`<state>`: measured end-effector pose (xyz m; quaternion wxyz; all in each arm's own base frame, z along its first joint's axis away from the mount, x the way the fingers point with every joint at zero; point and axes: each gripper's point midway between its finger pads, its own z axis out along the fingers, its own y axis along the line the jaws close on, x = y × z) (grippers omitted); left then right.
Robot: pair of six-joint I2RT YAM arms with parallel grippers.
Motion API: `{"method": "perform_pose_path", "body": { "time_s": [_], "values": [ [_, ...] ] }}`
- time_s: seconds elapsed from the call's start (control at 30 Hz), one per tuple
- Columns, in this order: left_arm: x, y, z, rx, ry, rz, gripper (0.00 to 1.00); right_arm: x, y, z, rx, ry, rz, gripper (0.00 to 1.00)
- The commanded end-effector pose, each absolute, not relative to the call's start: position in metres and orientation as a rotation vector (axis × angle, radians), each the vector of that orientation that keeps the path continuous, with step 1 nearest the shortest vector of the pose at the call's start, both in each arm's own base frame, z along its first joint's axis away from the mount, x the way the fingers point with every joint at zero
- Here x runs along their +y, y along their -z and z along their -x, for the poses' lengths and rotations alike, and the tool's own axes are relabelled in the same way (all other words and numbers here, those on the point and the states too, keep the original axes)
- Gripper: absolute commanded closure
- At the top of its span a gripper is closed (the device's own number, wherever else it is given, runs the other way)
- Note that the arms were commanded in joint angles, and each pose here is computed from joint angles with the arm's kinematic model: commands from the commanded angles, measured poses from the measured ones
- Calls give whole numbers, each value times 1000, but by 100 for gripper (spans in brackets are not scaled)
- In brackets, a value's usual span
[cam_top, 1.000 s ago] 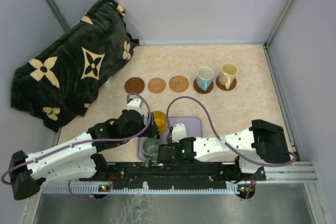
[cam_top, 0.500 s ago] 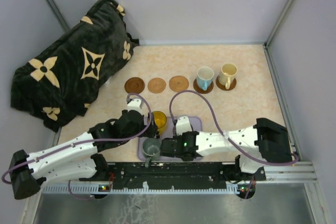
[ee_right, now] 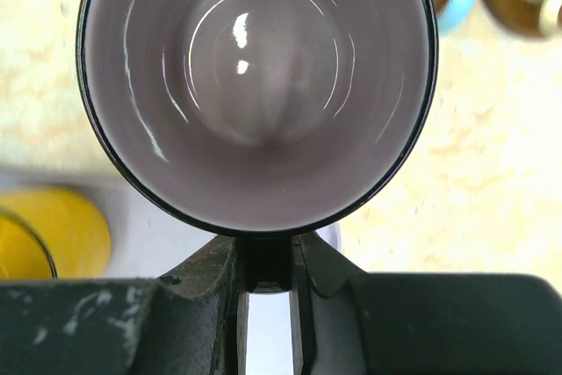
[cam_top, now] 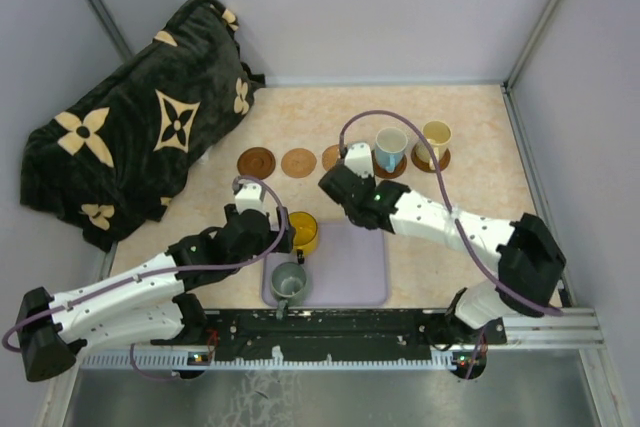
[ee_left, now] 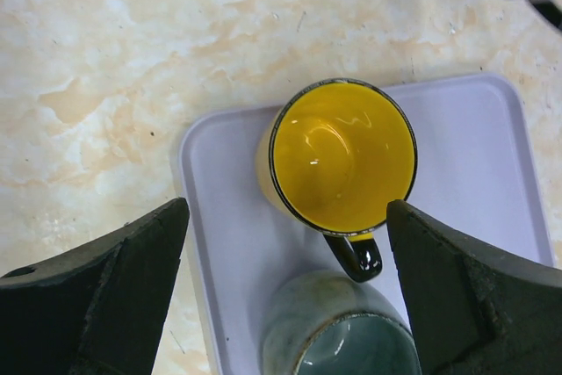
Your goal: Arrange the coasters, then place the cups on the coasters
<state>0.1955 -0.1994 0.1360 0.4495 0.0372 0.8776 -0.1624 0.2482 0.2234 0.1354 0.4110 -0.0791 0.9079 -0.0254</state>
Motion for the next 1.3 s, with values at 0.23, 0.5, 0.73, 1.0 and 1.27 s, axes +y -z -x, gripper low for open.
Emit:
{"method": "perform_pose_path", "body": {
  "time_s": [0.23,0.5,0.73,1.0,1.27],
  "values": [
    [-183,-152,-249,2105,272,-19,0,261,-183,-388,2124,-4,150,100],
    [-167,-159,-296,2073,267,6,0,270,-160,-430,2153,11,144,100],
    [-169,-153,-307,2092,294,9,0,277,-145,-443,2177,16,144,100],
    [-162,-148,-301,2106,296,30,0,276,-137,-439,2202,6,128,100],
    [-158,-142,-296,2125,285,36,0,272,-127,-431,2243,-16,102,100]
  ]
}}
